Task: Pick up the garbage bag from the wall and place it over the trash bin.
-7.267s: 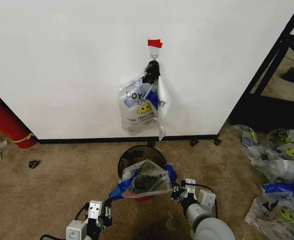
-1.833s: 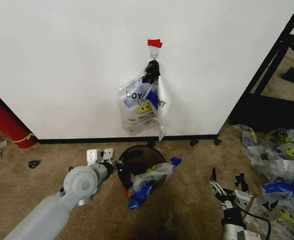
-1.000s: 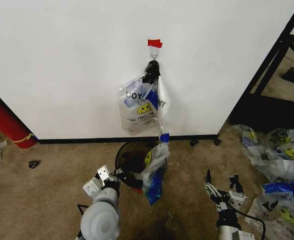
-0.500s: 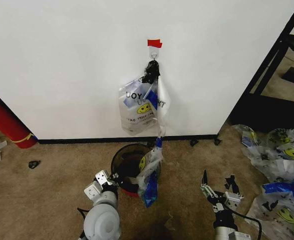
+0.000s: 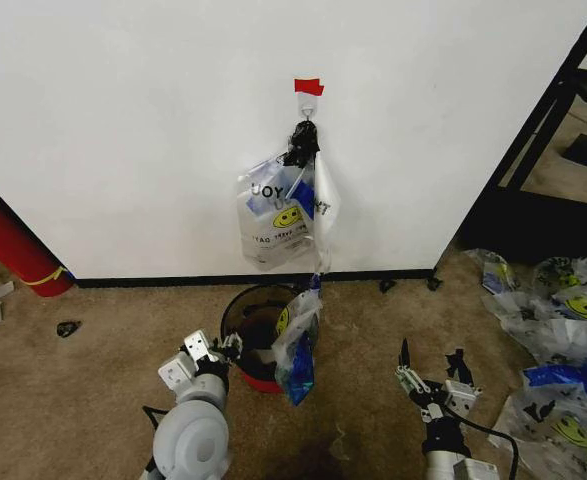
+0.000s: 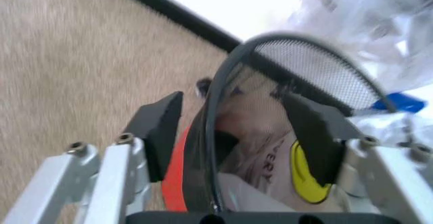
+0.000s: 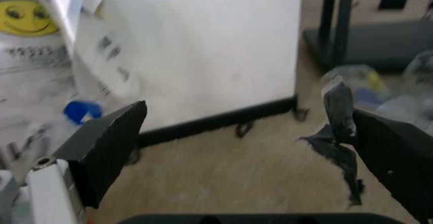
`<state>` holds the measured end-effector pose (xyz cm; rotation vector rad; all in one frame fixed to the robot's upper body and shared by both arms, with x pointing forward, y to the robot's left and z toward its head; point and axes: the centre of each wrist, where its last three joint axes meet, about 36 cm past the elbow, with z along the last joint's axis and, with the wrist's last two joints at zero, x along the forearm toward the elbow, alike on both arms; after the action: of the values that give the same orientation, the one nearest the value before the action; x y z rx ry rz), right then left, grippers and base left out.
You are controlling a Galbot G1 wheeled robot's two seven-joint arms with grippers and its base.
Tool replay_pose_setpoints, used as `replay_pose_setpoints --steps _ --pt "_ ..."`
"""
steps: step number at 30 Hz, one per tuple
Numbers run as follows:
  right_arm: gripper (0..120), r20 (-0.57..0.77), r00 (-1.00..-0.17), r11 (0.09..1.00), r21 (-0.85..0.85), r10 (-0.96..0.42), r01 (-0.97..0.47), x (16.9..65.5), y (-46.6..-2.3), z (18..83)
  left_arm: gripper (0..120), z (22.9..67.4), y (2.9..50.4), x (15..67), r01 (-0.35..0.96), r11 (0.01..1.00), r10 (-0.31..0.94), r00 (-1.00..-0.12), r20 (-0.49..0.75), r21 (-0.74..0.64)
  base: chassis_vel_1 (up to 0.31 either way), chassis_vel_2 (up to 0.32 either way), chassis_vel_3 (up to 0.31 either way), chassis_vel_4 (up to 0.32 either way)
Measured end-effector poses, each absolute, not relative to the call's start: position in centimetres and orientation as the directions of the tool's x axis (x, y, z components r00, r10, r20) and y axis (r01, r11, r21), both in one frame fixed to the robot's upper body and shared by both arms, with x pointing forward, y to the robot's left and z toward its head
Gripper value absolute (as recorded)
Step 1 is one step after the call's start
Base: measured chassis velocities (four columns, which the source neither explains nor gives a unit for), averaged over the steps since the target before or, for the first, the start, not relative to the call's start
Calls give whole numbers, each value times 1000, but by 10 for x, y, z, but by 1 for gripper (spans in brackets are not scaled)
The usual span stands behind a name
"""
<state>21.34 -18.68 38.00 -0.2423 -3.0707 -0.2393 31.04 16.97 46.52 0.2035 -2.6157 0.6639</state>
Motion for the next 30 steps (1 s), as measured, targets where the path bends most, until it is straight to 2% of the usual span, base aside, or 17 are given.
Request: replay_pose_setpoints --steps 2,4,8,10,15,22,30 --pt "100 95 -988 977 162 122 136 220 -186 391 76 475 174 303 -206 893 -28 -913 408 -400 0 0 0 0" --pt "100 96 -988 977 163 120 135 220 -186 392 76 475 174 303 -206 893 -28 -913 408 -400 0 0 0 0" --pt "100 135 -990 982 174 50 73 240 -187 413 97 485 180 289 -127 933 -1 -937 350 -336 0 0 0 0" --pt "100 161 -987 980 193 9 41 255 -188 428 100 490 181 281 -82 950 23 -944 330 -301 0 0 0 0" --pt "100 247 -965 973 228 -93 -36 283 -185 449 100 505 190 279 -9 972 58 -958 279 -235 0 0 0 0" --pt "100 387 -900 963 246 -201 -109 334 -156 437 100 520 207 281 -42 976 11 -970 244 -214 0 0 0 0" --pt "100 442 -864 952 283 -239 -118 344 -124 441 100 532 217 290 -56 972 -2 -973 230 -227 0 0 0 0"
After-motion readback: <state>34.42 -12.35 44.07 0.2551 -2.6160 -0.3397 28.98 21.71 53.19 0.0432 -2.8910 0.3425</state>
